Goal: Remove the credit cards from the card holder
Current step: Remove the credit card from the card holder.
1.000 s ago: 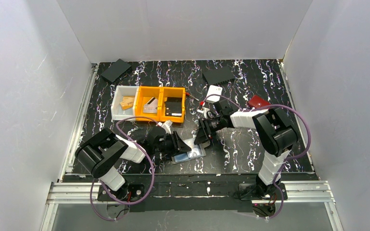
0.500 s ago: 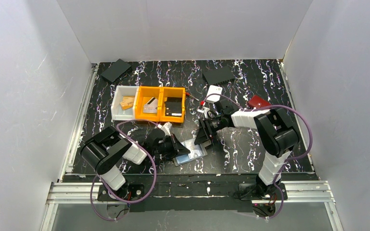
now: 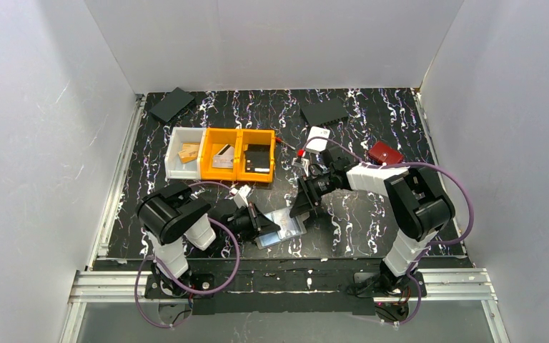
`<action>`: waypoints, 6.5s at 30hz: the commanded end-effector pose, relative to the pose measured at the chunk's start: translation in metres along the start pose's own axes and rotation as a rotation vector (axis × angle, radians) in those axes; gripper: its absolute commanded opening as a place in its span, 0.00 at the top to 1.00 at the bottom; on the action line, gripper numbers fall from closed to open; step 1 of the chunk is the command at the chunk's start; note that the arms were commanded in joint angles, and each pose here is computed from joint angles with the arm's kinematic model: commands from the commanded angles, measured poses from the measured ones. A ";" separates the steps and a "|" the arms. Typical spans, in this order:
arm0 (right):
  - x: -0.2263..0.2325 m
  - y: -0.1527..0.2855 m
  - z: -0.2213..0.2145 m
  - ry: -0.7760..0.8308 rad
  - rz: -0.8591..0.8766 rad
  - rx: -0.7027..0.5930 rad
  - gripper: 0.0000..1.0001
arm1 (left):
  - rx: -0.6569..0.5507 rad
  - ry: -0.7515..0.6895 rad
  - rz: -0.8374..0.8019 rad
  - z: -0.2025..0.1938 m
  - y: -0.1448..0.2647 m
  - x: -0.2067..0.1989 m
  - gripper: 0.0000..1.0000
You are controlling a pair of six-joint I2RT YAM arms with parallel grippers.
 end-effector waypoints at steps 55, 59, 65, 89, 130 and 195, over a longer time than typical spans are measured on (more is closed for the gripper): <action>0.026 0.009 0.019 -0.031 0.128 -0.075 0.99 | -0.081 -0.173 -0.258 0.024 0.012 -0.069 1.00; 0.026 0.012 0.021 -0.028 0.128 -0.087 0.99 | -0.088 -0.174 -0.255 0.023 0.018 -0.066 1.00; 0.036 0.015 0.022 -0.005 0.180 -0.094 0.99 | -0.068 -0.189 -0.303 0.024 0.020 -0.078 0.86; 0.044 0.022 0.026 0.010 0.220 -0.100 0.99 | -0.019 -0.193 -0.395 0.029 0.024 -0.103 1.00; 0.042 0.026 0.025 0.018 0.235 -0.107 0.99 | -0.045 -0.186 -0.373 0.032 0.059 -0.080 1.00; 0.063 0.010 0.022 0.356 0.189 0.174 0.10 | -0.135 -0.219 -0.283 0.036 0.103 -0.094 1.00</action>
Point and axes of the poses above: each gripper's point midway between its finger pads, its own y axis back along the fingers, its own x axis along the line the jaws close on, z = x × y, the point moved 3 cm from there along y, back along the fingers, and after that the axes turned 1 degree about -y, right-handed, at the moved point
